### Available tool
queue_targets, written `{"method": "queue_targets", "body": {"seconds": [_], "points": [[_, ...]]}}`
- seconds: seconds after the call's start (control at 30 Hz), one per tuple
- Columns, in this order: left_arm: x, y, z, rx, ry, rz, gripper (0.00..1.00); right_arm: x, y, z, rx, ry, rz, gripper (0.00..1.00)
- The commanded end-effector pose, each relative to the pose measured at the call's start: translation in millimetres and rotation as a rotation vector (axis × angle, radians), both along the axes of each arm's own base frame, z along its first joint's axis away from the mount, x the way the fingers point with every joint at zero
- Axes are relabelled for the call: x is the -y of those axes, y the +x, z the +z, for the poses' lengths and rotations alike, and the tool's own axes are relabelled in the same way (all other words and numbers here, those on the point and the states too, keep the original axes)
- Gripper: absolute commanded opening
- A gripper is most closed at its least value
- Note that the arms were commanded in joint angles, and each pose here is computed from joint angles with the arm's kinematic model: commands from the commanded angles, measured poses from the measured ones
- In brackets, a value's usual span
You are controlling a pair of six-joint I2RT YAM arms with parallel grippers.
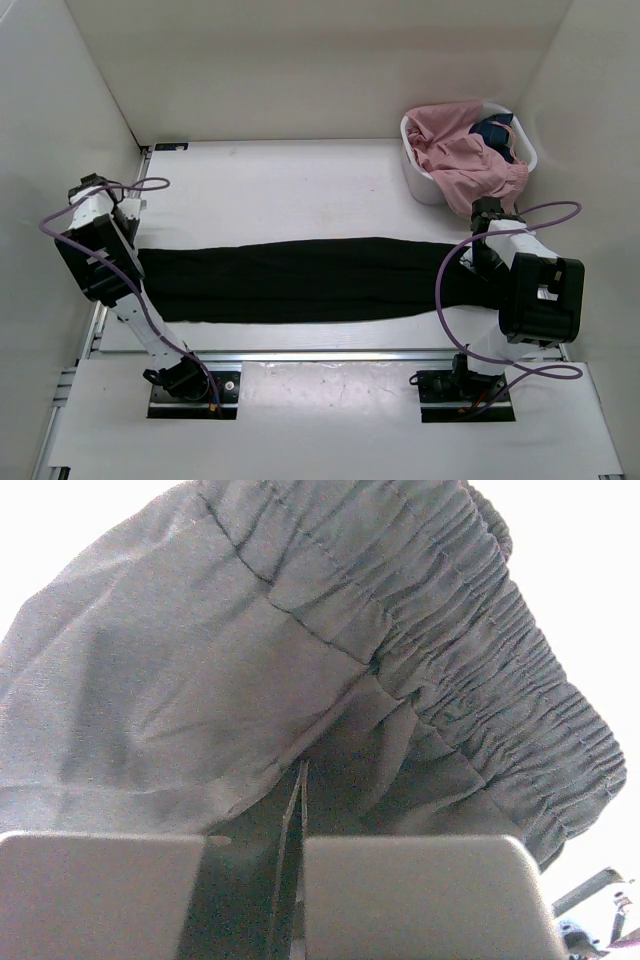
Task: Fold and stack the trousers
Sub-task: Fold the trousers
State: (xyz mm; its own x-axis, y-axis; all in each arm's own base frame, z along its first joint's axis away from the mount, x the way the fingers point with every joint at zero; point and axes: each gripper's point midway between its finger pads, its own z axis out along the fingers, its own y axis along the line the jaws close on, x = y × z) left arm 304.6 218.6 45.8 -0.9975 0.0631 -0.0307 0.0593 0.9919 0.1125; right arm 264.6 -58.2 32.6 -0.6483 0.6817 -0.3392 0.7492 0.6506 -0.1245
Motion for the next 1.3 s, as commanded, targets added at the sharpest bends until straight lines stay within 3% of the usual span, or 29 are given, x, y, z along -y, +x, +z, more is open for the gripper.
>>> {"method": "queue_targets", "body": {"seconds": [0.0,0.27,0.4,0.47,0.6,0.73,0.83,1.03,1.07,1.13,1.17,1.27], "points": [[-1,40,60,0.249,0.057,-0.038,0.14,2,-6,3,-0.005,-0.008,0.003,0.00],[-1,42,39,0.211,0.031,-0.037,0.14,4,-4,6,0.000,-0.020,0.010,0.00],[-7,33,29,0.158,0.062,-0.005,0.41,5,4,14,0.023,-0.026,0.030,0.00],[-10,32,39,0.172,0.092,0.009,0.48,7,7,22,0.040,-0.036,0.066,0.09],[-8,25,70,0.224,0.133,0.002,0.62,2,19,44,0.122,-0.020,0.142,0.28],[6,-8,49,0.133,0.102,-0.005,0.63,1,25,68,0.188,-0.026,0.187,0.30],[16,-30,20,0.054,0.055,0.026,0.63,-4,18,71,0.177,-0.002,0.195,0.30],[20,-25,-9,0.030,0.006,0.073,0.57,-16,-1,52,0.153,0.059,0.188,0.30],[17,-23,-8,0.033,0.020,0.074,0.54,-19,-2,48,0.153,0.076,0.177,0.30],[19,-27,-11,0.019,0.014,0.064,0.23,-21,-7,40,0.144,0.091,0.166,0.30],[16,-31,-8,0.010,0.038,0.054,0.14,-22,-14,32,0.121,0.098,0.156,0.30],[16,-51,-2,-0.008,0.059,0.027,0.14,-25,-24,23,0.102,0.112,0.148,0.30]]}}
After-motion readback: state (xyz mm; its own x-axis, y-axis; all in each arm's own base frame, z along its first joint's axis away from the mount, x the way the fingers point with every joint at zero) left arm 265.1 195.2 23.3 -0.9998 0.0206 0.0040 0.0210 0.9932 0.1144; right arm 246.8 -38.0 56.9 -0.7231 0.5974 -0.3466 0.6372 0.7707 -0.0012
